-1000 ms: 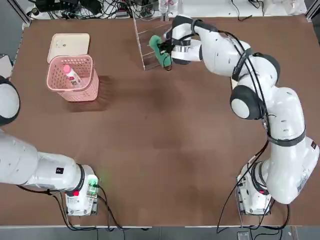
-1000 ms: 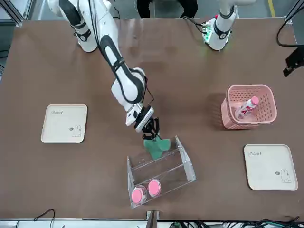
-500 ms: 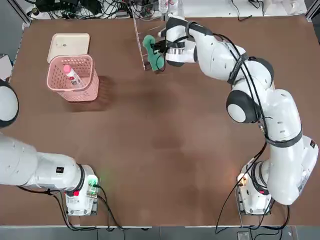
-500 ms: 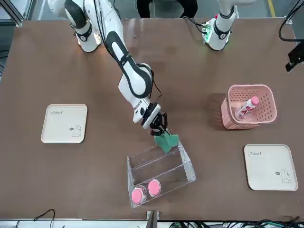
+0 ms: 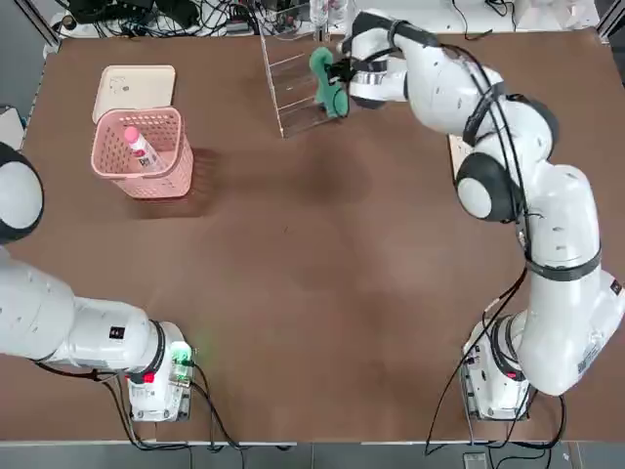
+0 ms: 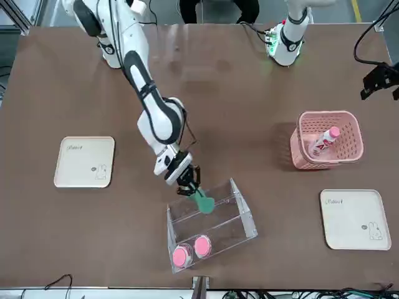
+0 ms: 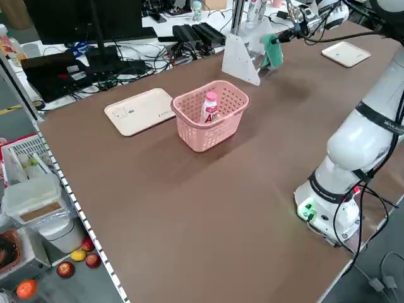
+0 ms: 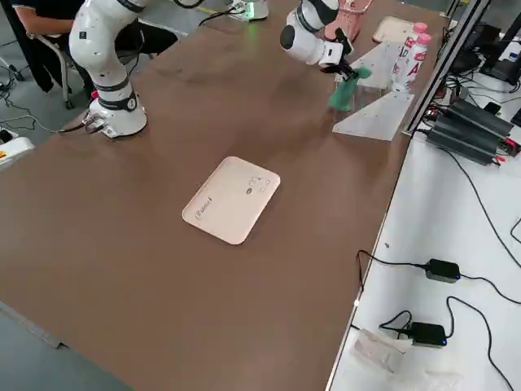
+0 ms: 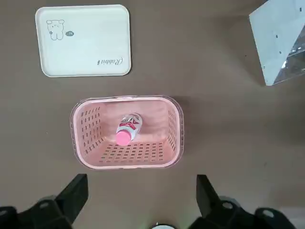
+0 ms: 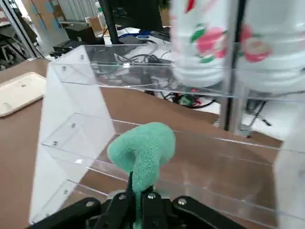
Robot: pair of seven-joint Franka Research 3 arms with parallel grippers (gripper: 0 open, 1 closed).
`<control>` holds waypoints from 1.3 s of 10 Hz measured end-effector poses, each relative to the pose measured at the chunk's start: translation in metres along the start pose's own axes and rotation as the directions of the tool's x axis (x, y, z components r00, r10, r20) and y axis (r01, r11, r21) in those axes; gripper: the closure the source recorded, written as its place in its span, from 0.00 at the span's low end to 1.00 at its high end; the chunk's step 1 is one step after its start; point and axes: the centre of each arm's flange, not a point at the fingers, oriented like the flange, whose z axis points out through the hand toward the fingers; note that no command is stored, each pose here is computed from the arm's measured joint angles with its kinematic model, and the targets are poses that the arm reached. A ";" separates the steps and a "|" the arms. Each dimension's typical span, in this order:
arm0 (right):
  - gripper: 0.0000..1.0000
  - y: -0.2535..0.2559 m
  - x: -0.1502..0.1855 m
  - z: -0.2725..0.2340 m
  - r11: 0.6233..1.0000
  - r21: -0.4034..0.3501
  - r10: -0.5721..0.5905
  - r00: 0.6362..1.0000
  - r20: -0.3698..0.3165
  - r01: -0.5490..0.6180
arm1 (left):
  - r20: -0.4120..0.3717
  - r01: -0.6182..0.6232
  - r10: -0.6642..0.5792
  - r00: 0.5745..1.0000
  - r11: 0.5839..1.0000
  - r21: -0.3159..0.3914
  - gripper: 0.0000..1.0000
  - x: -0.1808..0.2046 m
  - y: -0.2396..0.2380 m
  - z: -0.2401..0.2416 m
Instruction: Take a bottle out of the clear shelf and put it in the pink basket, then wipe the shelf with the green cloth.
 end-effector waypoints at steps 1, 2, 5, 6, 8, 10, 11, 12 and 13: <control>0.94 0.019 0.006 -0.019 1.000 -0.017 -0.004 1.000 0.001 0.004 | 0.000 -0.007 0.007 1.000 1.000 0.000 0.00 0.000 0.004 0.000; 0.94 0.030 0.015 -0.039 1.000 -0.029 0.001 1.000 -0.006 -0.001 | -0.002 -0.018 0.018 1.000 1.000 0.000 0.00 0.000 0.009 -0.001; 0.94 0.027 0.052 -0.100 0.990 -0.026 0.140 0.989 -0.055 -0.142 | 0.072 -0.013 0.013 0.997 1.000 -0.003 0.00 -0.012 0.007 0.001; 0.94 0.020 0.064 -0.118 0.974 -0.013 0.224 0.972 -0.071 -0.226 | 0.088 0.007 -0.006 0.996 1.000 -0.004 0.00 -0.014 -0.005 0.002; 0.94 0.005 0.075 -0.147 0.918 0.004 0.396 0.915 -0.082 -0.397 | 0.091 0.009 -0.009 0.996 1.000 -0.005 0.00 -0.015 -0.007 0.002; 0.94 -0.013 0.073 -0.162 0.880 -0.032 0.471 0.879 -0.072 -0.474 | 0.088 -0.022 0.022 0.996 1.000 -0.004 0.00 -0.014 0.013 0.001; 0.94 -0.015 0.074 -0.163 0.886 -0.030 0.460 0.885 -0.069 -0.463 | 0.088 -0.026 0.027 0.996 1.000 -0.003 0.00 -0.014 0.017 0.001; 0.94 -0.009 0.077 -0.161 0.920 -0.014 0.389 0.919 -0.063 -0.391 | 0.088 -0.020 0.020 0.996 1.000 -0.003 0.00 -0.014 0.014 0.001; 0.94 0.009 0.081 -0.161 0.965 0.014 0.262 0.963 -0.057 -0.261 | 0.088 -0.009 0.009 0.996 1.000 -0.003 0.00 -0.014 0.007 0.001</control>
